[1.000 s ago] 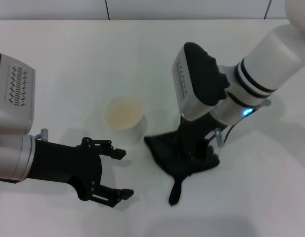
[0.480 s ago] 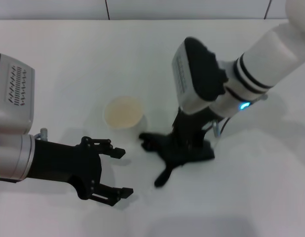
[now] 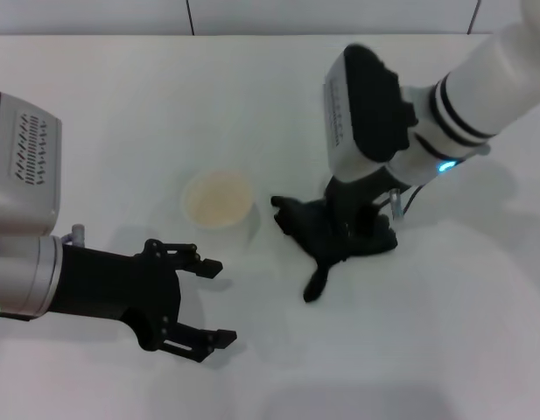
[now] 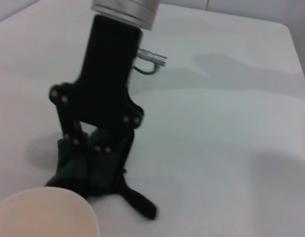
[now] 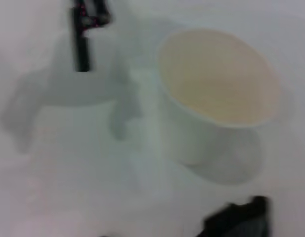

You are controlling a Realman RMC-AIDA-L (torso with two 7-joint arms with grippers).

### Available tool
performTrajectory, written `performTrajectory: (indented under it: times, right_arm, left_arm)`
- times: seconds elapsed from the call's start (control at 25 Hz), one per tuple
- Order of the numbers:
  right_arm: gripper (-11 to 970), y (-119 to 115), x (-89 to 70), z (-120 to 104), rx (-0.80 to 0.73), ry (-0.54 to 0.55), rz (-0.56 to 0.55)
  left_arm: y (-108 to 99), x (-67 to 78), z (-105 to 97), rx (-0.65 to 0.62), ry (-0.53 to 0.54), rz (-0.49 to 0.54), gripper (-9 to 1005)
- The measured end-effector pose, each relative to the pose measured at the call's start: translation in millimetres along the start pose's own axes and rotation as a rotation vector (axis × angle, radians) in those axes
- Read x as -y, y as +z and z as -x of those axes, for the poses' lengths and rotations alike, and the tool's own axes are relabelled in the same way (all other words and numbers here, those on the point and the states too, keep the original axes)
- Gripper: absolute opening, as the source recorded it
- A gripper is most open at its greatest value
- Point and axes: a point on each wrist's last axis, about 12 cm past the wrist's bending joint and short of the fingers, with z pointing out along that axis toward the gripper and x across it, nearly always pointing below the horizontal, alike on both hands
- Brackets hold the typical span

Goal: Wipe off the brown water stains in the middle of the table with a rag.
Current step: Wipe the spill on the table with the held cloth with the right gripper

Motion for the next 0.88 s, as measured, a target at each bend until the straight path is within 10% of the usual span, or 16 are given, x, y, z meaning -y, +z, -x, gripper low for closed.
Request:
performTrajectory:
  times: [0.48,0.88]
  right_arm:
    - [81,8,-32.2,21,0.078,-0.045,0.171]
    - [89,-33,-24.8,-33,0.153,0.057,0.177]
  left_arm:
    - [-2,-2.7,-1,0.007,0.007,0.023,894]
    - [-10,-5.4,-9,0.038,-0.013,0.055,894]
